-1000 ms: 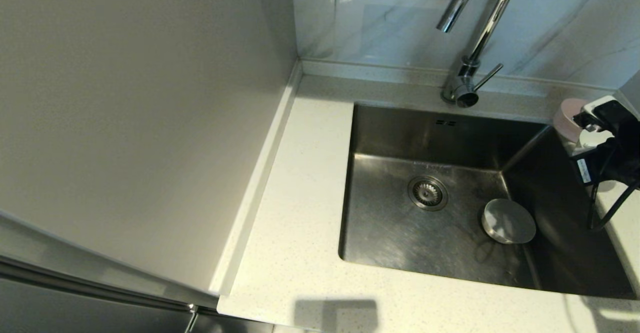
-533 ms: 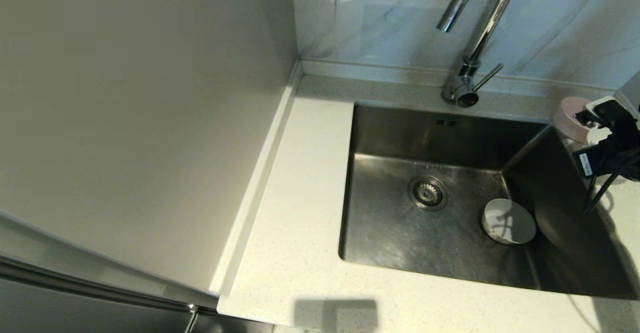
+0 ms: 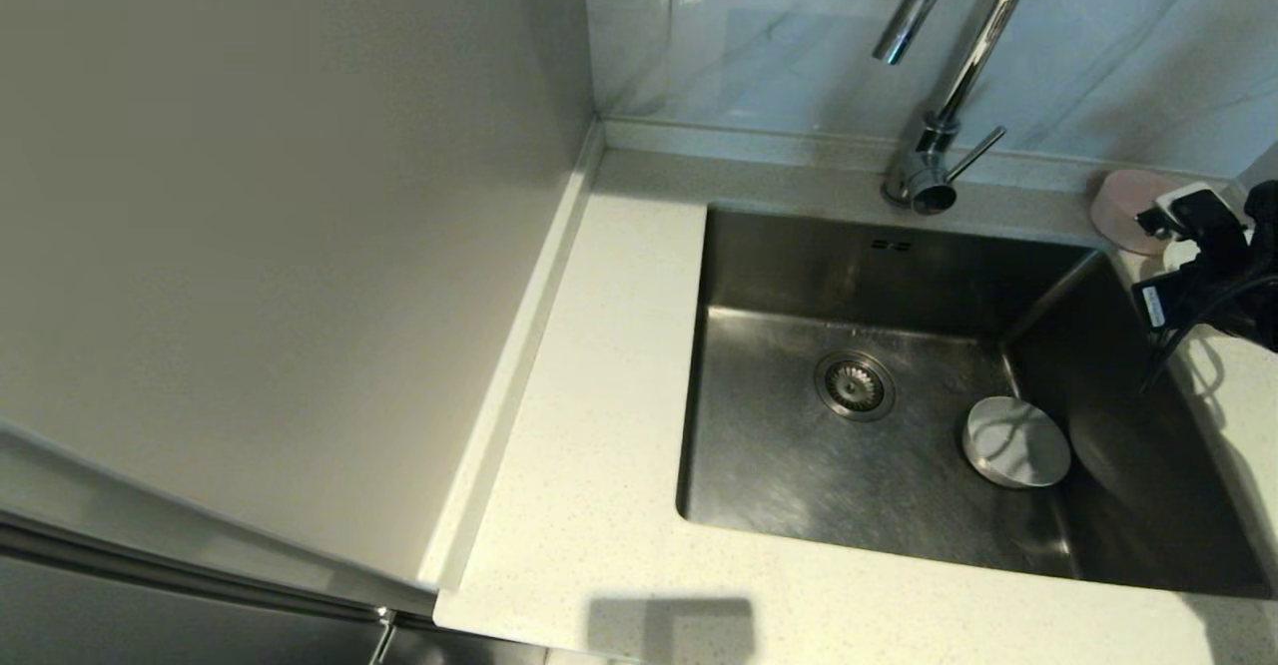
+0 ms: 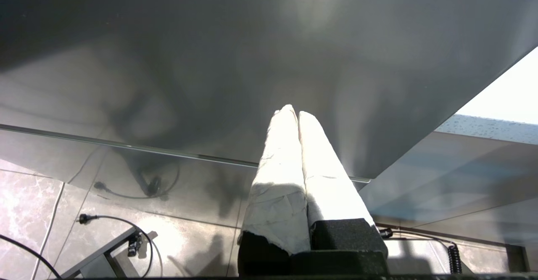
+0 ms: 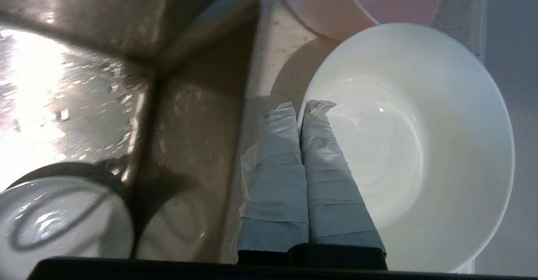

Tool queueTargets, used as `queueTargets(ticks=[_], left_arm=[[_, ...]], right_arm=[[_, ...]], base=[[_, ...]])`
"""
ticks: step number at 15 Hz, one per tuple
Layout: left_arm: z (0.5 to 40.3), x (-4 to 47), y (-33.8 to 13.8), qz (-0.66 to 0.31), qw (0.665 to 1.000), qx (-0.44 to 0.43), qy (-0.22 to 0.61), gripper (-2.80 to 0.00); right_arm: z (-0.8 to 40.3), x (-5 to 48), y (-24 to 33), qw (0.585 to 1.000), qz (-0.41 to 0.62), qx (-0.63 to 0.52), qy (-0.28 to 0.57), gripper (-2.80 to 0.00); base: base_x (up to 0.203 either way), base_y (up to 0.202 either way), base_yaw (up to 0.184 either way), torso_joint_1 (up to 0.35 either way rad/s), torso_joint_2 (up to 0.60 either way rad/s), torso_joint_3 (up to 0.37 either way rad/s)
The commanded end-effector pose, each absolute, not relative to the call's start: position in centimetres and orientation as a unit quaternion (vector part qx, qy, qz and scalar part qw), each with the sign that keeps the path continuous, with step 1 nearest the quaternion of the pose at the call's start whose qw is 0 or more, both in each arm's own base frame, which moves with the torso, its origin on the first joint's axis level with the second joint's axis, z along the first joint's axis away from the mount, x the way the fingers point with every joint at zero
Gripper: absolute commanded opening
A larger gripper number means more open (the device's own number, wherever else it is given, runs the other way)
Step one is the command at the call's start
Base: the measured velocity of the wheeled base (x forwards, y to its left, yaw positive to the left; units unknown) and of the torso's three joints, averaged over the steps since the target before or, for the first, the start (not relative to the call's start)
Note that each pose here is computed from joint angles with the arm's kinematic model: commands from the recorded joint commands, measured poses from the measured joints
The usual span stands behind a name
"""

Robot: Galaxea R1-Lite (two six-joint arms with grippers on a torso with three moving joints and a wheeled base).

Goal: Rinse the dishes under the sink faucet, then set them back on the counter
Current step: Put a bowl back to the table from the sink

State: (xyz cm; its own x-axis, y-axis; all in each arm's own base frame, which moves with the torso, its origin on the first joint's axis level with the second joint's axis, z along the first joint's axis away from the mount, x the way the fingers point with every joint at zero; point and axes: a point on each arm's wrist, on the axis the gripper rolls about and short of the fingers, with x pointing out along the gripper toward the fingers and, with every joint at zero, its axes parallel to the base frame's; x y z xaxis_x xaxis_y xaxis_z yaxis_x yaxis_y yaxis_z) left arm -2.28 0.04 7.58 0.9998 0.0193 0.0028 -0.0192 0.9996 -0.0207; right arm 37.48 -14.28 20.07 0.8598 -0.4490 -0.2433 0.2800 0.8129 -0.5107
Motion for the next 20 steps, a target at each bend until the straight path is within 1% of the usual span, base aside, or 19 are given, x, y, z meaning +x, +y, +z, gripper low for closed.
queueTargets(ticks=[1,5,6,15,18,20], left_arm=[[7.6,-2.3,0.0,0.010,1.000,-0.011,-0.003,-2.80],[7.6,-2.3,0.0,0.010,1.000,-0.011,-0.003,-2.80],[7.6,-2.3,0.0,0.010,1.000,-0.011,-0.003,-2.80],[7.6,-2.3,0.0,0.010,1.000,-0.011,-0.003,-2.80],[7.6,-2.3,0.0,0.010,1.000,-0.011,-0.003,-2.80],[7.6,-2.3,0.0,0.010,1.000,-0.011,-0.003,-2.80]], right_arm=[[19.1,38.1,-15.0,0.933,-0.197,-0.236,0.190,-2.80],[19.3,38.3,-15.4,0.933,-0.202,-0.233,0.184,-2.80],[19.7,38.4,-15.5,0.933,-0.205,-0.236,0.179,0.00],[23.1,36.8,-15.5,0.935,-0.224,-0.238,0.138,0.00],[25.1,35.1,-14.8,0.942,-0.232,-0.218,0.111,0.00],[25.8,33.6,-13.8,0.949,-0.207,-0.207,0.113,0.00]], base=[[0.000,0.000,0.000,0.000,0.00,0.000],[0.000,0.000,0.000,0.000,0.00,0.000],[0.000,0.000,0.000,0.000,0.00,0.000],[0.000,0.000,0.000,0.000,0.00,0.000],[0.000,0.000,0.000,0.000,0.00,0.000],[0.000,0.000,0.000,0.000,0.00,0.000]])
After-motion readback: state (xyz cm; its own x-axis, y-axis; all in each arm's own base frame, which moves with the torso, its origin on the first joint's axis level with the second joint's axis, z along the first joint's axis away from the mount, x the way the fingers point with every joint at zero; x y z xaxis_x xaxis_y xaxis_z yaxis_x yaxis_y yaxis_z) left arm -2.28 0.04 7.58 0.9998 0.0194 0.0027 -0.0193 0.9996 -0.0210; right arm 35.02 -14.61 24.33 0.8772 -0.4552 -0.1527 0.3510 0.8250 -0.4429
